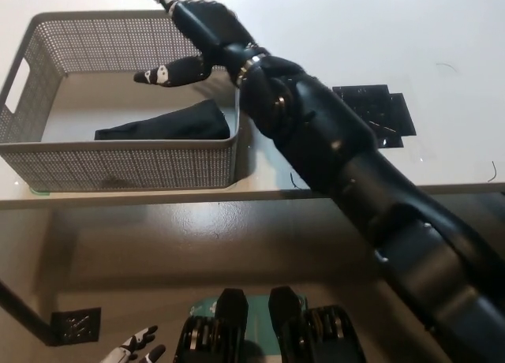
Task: Use the right hand to pick up the pencil case on the right hand side and put it into a grey container on the left side
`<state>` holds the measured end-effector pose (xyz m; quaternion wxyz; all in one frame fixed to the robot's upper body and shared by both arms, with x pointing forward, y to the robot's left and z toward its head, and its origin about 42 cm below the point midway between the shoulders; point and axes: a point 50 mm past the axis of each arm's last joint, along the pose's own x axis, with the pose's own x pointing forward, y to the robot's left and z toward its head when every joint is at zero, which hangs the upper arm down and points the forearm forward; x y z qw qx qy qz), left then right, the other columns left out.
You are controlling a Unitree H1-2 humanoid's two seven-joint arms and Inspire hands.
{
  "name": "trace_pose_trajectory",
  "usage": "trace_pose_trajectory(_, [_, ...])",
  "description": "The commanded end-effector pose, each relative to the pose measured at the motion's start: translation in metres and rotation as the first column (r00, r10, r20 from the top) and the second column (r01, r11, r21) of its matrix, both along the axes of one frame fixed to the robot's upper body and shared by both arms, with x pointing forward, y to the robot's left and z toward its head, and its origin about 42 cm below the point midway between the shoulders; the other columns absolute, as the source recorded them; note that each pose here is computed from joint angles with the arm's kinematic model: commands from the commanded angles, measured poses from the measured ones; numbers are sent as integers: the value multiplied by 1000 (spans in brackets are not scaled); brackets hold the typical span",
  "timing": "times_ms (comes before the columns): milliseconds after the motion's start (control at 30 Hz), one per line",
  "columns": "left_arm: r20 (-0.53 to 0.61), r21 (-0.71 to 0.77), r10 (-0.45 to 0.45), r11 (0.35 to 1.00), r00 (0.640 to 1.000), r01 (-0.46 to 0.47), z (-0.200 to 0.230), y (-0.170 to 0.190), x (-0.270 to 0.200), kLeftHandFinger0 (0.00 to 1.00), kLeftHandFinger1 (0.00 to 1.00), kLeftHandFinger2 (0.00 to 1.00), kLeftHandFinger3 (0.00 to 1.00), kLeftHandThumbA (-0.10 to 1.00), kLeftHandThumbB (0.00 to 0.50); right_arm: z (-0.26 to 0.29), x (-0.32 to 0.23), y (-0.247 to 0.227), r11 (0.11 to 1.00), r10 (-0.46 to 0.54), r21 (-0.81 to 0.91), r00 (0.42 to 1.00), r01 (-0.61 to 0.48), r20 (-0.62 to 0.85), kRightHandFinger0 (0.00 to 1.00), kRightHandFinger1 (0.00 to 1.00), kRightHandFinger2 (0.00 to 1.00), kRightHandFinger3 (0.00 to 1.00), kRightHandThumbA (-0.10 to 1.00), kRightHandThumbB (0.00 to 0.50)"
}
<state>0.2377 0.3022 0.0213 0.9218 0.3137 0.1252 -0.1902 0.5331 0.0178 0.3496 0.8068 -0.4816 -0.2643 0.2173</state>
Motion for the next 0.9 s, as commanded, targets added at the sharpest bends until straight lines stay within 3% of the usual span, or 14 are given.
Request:
trace_pose_trajectory(0, [38, 0, -16, 1000, 999, 16, 8, 8, 0, 1000, 1000, 1000, 1000, 1000, 318, 49, -15, -9, 986, 90, 138, 995, -94, 36, 1000, 1000, 1000, 1000, 1000, 500])
trace_pose_trajectory(33, [22, 20, -20, 1000, 1000, 20, 6, 10, 0, 1000, 1000, 1000, 1000, 1000, 348, 58, -25, -19, 977, 107, 181, 992, -117, 63, 1000, 1000, 1000, 1000, 1000, 454])
trace_pose_trajectory(100, [18, 27, -19, 999, 1000, 19, 5, 11, 0, 1000, 1000, 1000, 1000, 1000, 368, 67, -42, -38, 949, 139, 271, 985, -163, 106, 1000, 1000, 1000, 1000, 1000, 441])
trace_pose_trajectory(233, [17, 35, -37, 999, 999, 36, 1, 10, -1, 1000, 1000, 1000, 1000, 1000, 318, 74, -72, -73, 906, 159, 368, 973, -210, 165, 1000, 1000, 1000, 1000, 1000, 441])
trace_pose_trajectory(267, [17, 48, -44, 998, 999, 43, 0, 10, -2, 1000, 1000, 1000, 1000, 1000, 329, 75, -82, -88, 895, 146, 392, 971, -210, 187, 1000, 1000, 1000, 1000, 1000, 442])
trace_pose_trajectory(367, [10, 48, -35, 998, 999, 34, -2, 13, -6, 1000, 1000, 1000, 1000, 1000, 339, 67, -99, -131, 868, 82, 462, 971, -182, 226, 1000, 1000, 1000, 1000, 1000, 488])
trace_pose_trajectory(467, [-4, 48, -21, 999, 1000, 21, -4, 16, -11, 1000, 1000, 1000, 1000, 1000, 321, 52, -108, -168, 840, 33, 527, 981, -131, 191, 1000, 1000, 1000, 1000, 1000, 500])
trace_pose_trajectory(567, [-8, 49, -19, 999, 1000, 19, -6, 18, -15, 1000, 1000, 1000, 1000, 1000, 336, 29, -123, -208, 816, -10, 572, 987, -84, 160, 1000, 1000, 1000, 1000, 1000, 472])
trace_pose_trajectory(733, [-7, 52, -11, 999, 1000, 12, -10, 21, -15, 1000, 1000, 1000, 1000, 982, 288, 6, -140, -242, 781, -17, 619, 988, -85, 156, 1000, 1000, 1000, 1000, 1000, 434])
trace_pose_trajectory(867, [-7, 40, 0, 999, 1000, 1, -13, 19, -18, 1000, 1000, 1000, 1000, 957, 276, -13, -157, -262, 699, -4, 713, 996, -59, 86, 1000, 1000, 1000, 1000, 1000, 497])
